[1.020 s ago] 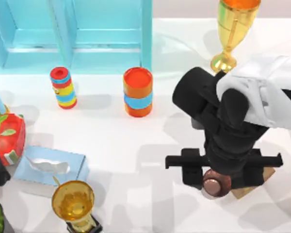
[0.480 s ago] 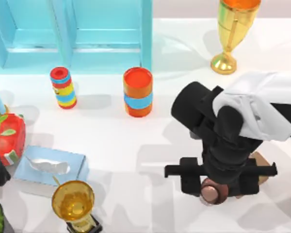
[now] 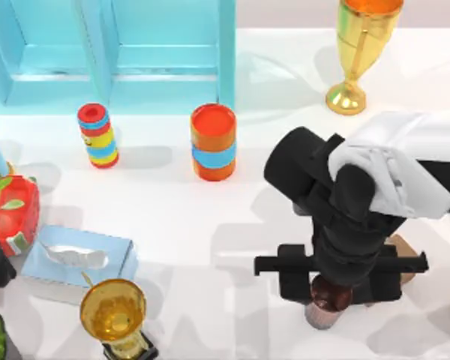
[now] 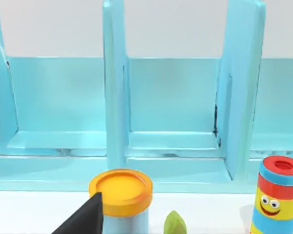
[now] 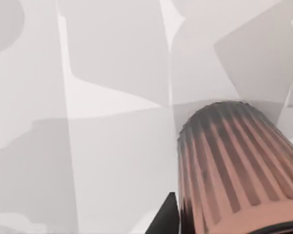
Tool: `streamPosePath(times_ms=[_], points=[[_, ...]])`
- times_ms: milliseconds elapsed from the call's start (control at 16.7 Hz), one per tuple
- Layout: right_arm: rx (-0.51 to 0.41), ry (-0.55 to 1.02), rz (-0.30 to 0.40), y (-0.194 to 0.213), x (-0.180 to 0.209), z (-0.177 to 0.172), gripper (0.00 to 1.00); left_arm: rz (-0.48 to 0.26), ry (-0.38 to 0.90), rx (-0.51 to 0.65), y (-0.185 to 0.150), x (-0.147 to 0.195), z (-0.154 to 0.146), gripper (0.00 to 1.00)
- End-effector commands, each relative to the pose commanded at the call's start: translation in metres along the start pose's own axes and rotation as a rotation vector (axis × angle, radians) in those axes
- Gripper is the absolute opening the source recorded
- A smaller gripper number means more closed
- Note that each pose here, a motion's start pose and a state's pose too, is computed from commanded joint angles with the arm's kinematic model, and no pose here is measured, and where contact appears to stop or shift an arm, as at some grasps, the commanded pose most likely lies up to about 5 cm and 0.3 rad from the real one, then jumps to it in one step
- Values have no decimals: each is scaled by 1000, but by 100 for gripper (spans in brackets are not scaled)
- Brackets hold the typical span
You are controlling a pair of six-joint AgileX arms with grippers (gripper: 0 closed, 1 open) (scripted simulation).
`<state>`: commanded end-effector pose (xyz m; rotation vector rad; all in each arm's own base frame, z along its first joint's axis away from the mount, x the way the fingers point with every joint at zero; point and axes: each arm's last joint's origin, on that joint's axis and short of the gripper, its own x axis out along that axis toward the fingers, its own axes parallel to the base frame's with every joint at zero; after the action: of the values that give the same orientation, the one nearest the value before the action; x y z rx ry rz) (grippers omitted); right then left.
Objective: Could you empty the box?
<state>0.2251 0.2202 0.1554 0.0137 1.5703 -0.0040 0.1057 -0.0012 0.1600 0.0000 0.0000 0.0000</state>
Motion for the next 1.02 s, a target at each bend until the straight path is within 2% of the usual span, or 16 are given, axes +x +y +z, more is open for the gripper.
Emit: streamPosePath(times_ms=[300,900,1020], points=[[0,0,0,0,0,0,98,0,0,0,0,0,0,100],[1,-1,1,0,-1,0,100,0,0,0,0,0,0,100],[1,-6,5,3,-12,2,100,0,0,0,0,0,0,100]])
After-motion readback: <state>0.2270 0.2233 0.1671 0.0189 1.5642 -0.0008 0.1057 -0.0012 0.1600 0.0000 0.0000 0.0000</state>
